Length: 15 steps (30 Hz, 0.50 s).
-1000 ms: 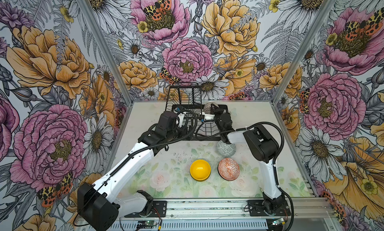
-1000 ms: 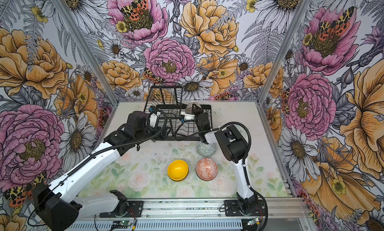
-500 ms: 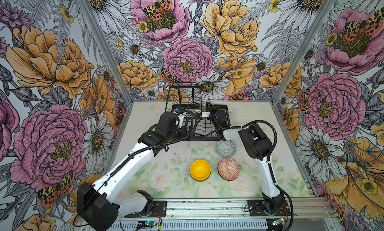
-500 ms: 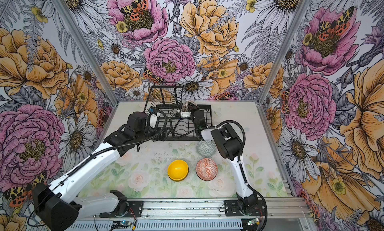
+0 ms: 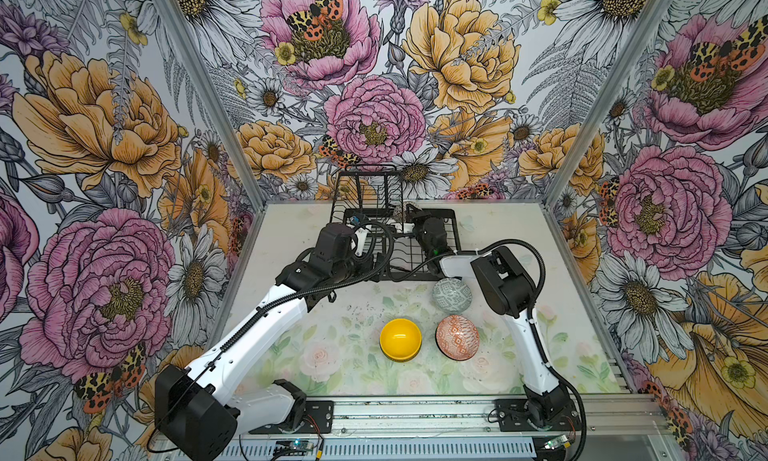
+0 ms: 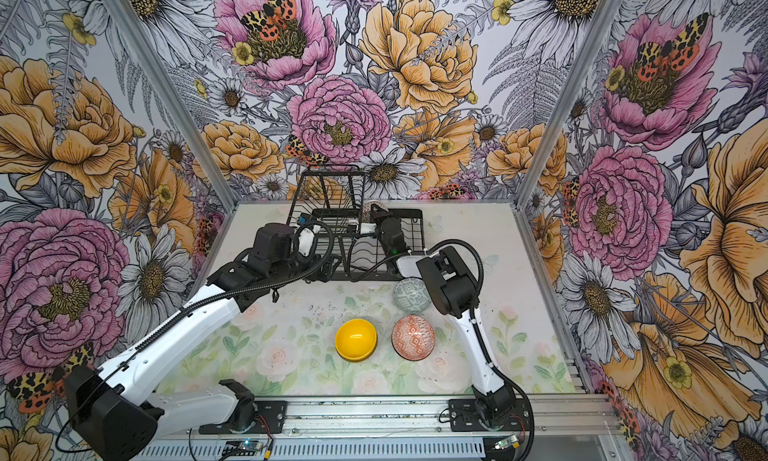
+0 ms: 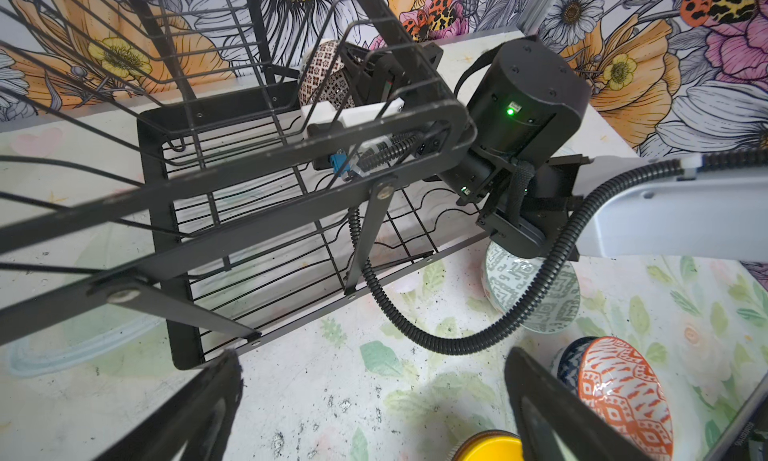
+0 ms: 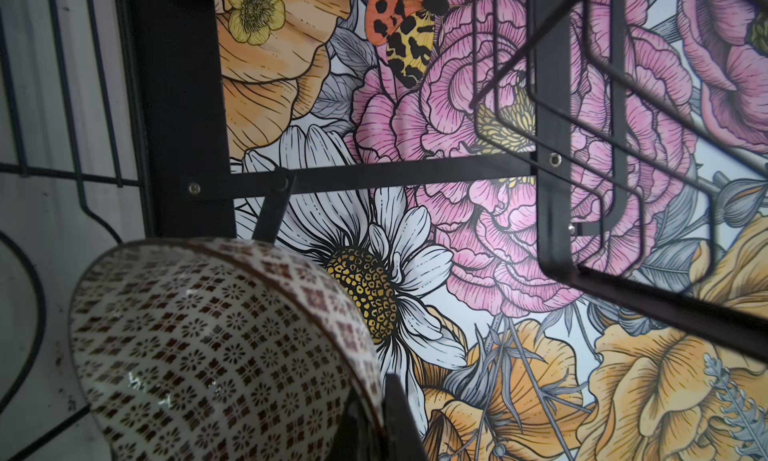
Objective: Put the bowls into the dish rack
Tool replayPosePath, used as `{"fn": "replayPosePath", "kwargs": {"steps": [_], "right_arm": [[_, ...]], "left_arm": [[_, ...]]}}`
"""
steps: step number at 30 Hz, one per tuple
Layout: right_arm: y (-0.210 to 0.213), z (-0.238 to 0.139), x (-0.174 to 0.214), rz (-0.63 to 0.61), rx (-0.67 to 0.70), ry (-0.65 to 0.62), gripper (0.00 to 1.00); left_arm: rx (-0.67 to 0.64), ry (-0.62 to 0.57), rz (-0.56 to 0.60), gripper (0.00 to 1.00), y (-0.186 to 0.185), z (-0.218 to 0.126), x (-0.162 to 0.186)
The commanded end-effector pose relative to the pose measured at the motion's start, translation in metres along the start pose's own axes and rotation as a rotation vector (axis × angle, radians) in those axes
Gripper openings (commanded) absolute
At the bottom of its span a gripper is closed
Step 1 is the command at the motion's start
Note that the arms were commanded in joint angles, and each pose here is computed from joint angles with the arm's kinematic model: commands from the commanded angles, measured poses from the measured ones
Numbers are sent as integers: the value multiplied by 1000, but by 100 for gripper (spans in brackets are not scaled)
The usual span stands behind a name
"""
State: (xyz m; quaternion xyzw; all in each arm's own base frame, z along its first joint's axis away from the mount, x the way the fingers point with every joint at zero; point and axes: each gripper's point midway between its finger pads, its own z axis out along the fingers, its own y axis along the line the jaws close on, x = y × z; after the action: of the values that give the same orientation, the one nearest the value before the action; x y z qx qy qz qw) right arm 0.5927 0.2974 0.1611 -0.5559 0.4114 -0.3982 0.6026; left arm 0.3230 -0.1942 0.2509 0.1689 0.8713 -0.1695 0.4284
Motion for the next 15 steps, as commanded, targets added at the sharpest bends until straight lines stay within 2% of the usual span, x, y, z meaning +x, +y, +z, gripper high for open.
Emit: {"fn": "replayPosePath", "kwargs": {"steps": [1,12,15], "right_arm": [[-17,6,-15,33,60,-36,0],[-2,7,-29,27,16,-75,0],[1,7,-31,57,2,-82,0]], "left_arm": [[20,-20,8,99,-1,-6,-2],[23,-18,1,99,1,-7,1],[24,-20,-1,99,1,-8,0]]}}
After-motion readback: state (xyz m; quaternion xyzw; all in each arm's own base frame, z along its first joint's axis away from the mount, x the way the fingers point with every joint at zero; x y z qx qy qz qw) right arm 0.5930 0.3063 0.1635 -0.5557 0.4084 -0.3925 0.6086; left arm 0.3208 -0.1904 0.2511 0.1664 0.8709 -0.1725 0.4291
